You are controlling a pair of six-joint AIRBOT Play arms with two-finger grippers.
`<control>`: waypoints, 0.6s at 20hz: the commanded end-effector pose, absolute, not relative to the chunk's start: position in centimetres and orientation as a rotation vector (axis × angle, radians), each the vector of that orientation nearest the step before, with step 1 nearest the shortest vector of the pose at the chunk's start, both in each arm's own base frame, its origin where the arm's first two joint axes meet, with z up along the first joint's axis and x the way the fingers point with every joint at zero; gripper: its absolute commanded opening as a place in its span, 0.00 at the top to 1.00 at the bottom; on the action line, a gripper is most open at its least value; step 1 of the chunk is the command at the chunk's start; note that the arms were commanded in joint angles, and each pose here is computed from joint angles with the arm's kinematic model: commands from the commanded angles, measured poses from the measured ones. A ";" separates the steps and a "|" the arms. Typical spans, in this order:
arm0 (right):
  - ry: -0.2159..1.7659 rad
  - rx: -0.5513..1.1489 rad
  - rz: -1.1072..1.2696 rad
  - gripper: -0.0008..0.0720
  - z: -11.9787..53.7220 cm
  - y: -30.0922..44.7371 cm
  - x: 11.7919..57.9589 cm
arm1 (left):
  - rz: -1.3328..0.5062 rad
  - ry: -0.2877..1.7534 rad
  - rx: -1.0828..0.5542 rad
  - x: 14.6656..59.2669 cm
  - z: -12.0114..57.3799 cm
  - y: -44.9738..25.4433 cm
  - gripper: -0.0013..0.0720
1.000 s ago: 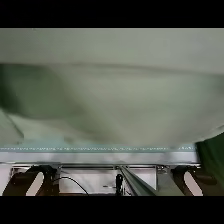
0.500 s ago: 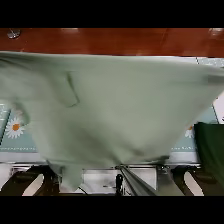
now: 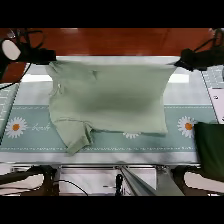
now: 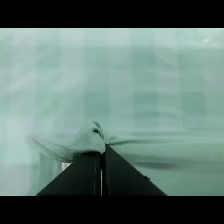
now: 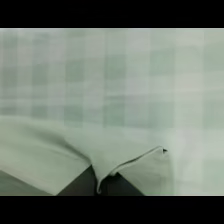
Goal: Fold the shirts.
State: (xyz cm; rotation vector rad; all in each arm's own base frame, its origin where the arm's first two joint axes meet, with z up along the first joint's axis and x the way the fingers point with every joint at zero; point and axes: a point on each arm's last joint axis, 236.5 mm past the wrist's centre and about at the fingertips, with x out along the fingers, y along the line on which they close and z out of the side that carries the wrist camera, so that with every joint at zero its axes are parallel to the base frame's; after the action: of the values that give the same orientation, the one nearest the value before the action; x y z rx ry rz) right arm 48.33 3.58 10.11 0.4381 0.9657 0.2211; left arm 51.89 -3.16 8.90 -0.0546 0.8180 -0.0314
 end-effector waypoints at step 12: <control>1.302 0.575 0.447 0.96 3.5 4.4 49.7 | -0.151 1.283 -0.102 49.7 0.7 -3.2 0.95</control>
State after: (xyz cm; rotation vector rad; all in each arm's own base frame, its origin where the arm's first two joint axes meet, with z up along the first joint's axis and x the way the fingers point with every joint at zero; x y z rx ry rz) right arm 53.92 4.79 3.05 0.6278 1.1612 0.3514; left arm 54.07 -3.76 1.06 -0.1369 1.1048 -0.0829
